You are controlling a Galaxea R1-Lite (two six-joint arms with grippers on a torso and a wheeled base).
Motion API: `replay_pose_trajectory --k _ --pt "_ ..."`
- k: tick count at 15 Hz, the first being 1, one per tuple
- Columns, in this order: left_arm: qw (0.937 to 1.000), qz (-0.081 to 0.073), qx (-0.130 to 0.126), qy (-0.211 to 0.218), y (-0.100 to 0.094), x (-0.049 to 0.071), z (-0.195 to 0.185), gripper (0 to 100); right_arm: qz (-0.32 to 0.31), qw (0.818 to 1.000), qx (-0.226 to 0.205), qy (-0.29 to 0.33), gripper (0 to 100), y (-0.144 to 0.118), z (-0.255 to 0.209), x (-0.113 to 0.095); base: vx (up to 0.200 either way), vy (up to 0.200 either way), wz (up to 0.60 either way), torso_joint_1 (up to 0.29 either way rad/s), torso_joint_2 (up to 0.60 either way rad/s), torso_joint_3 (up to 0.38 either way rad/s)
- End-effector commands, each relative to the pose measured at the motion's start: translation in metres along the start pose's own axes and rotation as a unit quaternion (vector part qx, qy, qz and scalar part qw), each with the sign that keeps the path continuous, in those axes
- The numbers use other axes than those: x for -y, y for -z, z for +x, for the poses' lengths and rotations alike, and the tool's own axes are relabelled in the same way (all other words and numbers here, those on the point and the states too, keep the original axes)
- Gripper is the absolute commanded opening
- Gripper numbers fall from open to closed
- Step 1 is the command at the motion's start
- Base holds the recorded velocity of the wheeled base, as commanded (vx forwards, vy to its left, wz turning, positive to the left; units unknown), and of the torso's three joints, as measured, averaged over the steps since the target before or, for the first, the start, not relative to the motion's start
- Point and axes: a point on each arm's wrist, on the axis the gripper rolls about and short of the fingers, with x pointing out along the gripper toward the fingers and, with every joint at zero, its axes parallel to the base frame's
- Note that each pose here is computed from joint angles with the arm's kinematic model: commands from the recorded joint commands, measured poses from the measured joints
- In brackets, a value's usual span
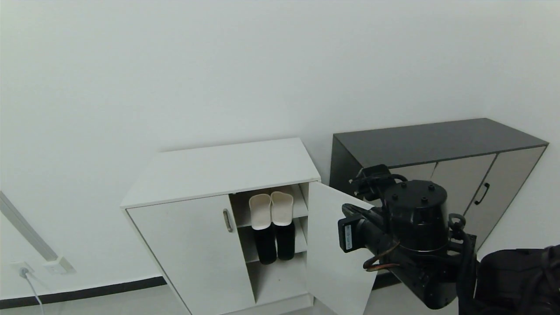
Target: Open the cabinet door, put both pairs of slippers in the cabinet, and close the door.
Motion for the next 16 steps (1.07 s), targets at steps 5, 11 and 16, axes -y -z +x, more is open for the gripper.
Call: replay_pose_trajectory --k 5,11,16 --pt "1.0000 -0.001 0.000 0.000 0.000 0.000 0.000 0 0.000 1.000 -0.003 0.006 0 0.002 0.004 0.003 -0.080 0.000 0.00 0.003 0.00 0.000" --pt "1.0000 0.000 0.000 0.000 0.000 0.000 0.000 0 -0.011 1.000 -0.009 0.019 0 0.007 0.013 0.007 -0.133 0.000 0.00 0.002 0.00 -0.001" --pt "1.0000 0.000 0.000 0.000 0.000 0.000 0.000 0 0.016 0.998 0.000 0.065 0 0.004 0.059 0.044 0.000 0.000 0.00 0.000 0.00 0.000"
